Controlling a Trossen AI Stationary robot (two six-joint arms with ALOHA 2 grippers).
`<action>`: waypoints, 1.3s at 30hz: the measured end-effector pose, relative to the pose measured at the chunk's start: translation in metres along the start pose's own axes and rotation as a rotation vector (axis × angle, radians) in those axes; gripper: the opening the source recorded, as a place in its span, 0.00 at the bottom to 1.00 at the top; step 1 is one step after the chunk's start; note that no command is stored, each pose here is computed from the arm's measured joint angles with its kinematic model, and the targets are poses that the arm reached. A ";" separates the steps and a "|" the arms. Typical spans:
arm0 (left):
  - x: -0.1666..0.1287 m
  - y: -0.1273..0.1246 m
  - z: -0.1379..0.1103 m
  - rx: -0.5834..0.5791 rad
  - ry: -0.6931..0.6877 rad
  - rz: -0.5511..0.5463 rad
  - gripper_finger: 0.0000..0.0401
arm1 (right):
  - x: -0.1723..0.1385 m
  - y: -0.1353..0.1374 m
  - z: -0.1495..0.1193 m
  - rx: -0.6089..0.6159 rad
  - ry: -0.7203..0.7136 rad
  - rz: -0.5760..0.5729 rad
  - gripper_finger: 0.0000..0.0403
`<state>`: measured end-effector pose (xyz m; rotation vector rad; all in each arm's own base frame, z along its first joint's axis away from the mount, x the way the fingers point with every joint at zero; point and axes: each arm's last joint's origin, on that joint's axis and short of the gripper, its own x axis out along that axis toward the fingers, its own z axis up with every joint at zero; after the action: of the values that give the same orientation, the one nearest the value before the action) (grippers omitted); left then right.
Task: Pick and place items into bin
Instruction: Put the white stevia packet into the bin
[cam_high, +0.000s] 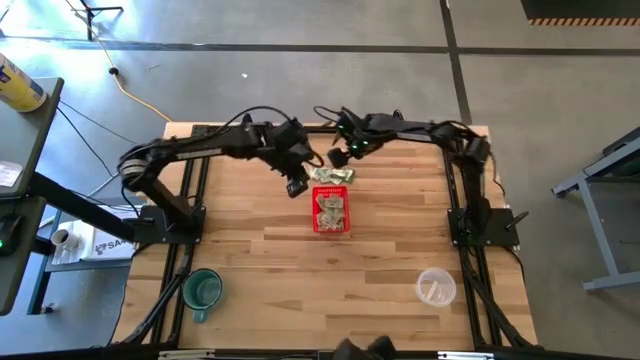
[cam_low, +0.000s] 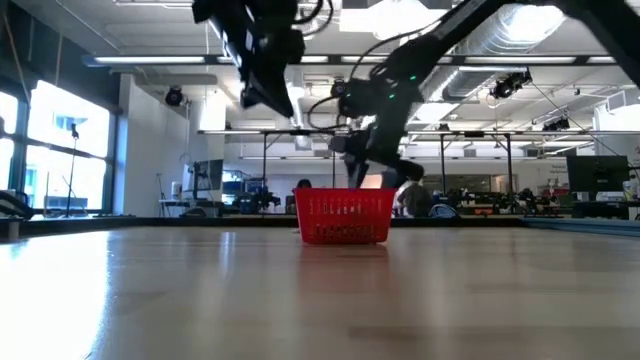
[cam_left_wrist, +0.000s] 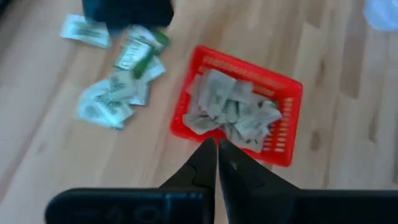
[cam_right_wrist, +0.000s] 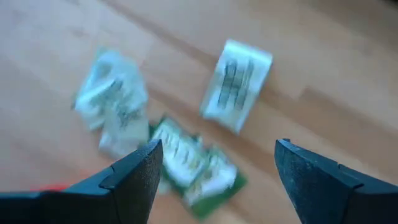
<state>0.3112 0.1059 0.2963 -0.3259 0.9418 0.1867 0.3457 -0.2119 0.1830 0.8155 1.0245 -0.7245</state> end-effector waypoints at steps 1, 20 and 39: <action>-0.006 -0.004 -0.001 -0.017 -0.014 0.032 0.12 | 0.005 0.003 0.006 -0.011 0.008 -0.036 0.74; -0.029 -0.008 -0.012 -0.118 0.002 0.137 0.10 | 0.055 0.016 0.047 -0.051 0.278 -0.111 0.62; -0.029 -0.008 -0.011 -0.062 -0.008 0.137 0.10 | 0.048 -0.022 0.061 -0.033 0.324 -0.125 0.01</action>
<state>0.2884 0.0946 0.3160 -0.3175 0.9526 0.3429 0.3715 -0.2815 0.1511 0.8636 1.3848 -0.6922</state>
